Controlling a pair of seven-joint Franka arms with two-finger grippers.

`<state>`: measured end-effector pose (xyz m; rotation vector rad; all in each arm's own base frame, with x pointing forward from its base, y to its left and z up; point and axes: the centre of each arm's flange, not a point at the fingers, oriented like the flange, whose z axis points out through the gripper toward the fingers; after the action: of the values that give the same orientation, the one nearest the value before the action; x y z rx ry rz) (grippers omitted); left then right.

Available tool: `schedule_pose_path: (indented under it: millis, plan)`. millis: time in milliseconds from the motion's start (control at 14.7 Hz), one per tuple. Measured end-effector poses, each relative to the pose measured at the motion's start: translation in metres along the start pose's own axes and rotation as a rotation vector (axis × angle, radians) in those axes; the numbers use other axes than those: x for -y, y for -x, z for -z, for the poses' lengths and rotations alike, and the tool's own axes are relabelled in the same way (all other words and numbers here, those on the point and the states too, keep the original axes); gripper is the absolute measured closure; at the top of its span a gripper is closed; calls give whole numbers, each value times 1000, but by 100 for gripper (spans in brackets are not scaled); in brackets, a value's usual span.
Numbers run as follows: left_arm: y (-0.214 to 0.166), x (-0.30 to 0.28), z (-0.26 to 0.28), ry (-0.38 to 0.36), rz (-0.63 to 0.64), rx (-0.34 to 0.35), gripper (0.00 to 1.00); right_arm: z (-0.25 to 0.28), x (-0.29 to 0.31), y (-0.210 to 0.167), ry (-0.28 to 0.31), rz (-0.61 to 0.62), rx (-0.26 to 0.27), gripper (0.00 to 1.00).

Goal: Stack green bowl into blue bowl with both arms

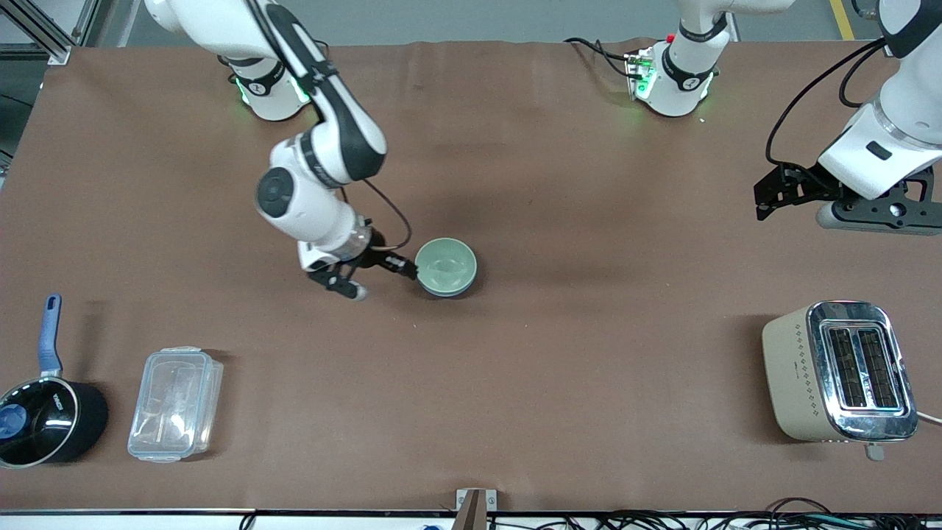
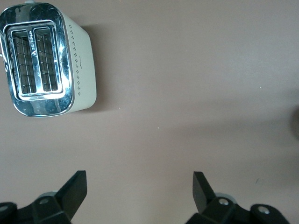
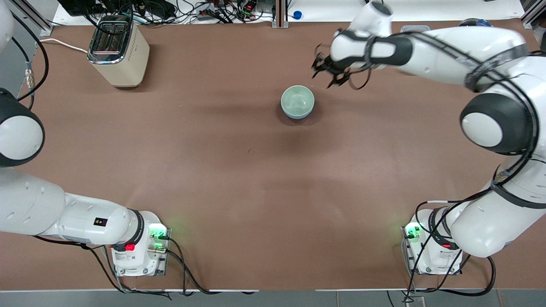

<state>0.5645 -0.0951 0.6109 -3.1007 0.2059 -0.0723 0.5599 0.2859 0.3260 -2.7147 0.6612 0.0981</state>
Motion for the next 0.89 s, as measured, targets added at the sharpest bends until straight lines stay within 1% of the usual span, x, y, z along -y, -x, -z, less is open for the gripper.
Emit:
schedule_pose_path:
  millis: [68, 136, 205, 273, 341, 409, 477, 545, 682, 750, 886]
  plan:
    - [0, -1, 0, 0, -1, 0, 0, 26, -15, -19, -6, -3, -9, 23]
    - [0, -2, 0, 0, -3, -1, 0, 53, -34, -39, -7, -1, -32, 18]
    - [0, -4, 1, 1, -7, -1, 0, 78, -58, -59, 3, 19, -63, 18]
    - [0, -7, 1, 1, -12, -2, 0, 99, -82, -74, 19, 43, -89, 14]
    - [0, -9, 1, 1, -16, -2, 0, 116, -105, -86, 33, 62, -97, 4]
    - [0, -10, 1, 1, -18, -2, 0, 131, -125, -94, 46, 75, -86, 0]
    - [0, -11, 1, 2, -20, -2, 0, 146, -142, -100, 57, 86, -78, 0]
    - [0, -12, 1, 2, -21, -2, 0, 162, -157, -105, 78, 110, -86, 0]
    - [0, -12, 1, 2, -21, -2, 0, 197, -188, -115, 145, 175, -109, 0]
    - [0, -12, 1, 2, -21, -3, 0, 216, -205, -120, 168, 204, -107, 0]
    - [0, -12, 2, 2, -20, -3, 0, 258, -233, -131, 183, 250, -92, 0]
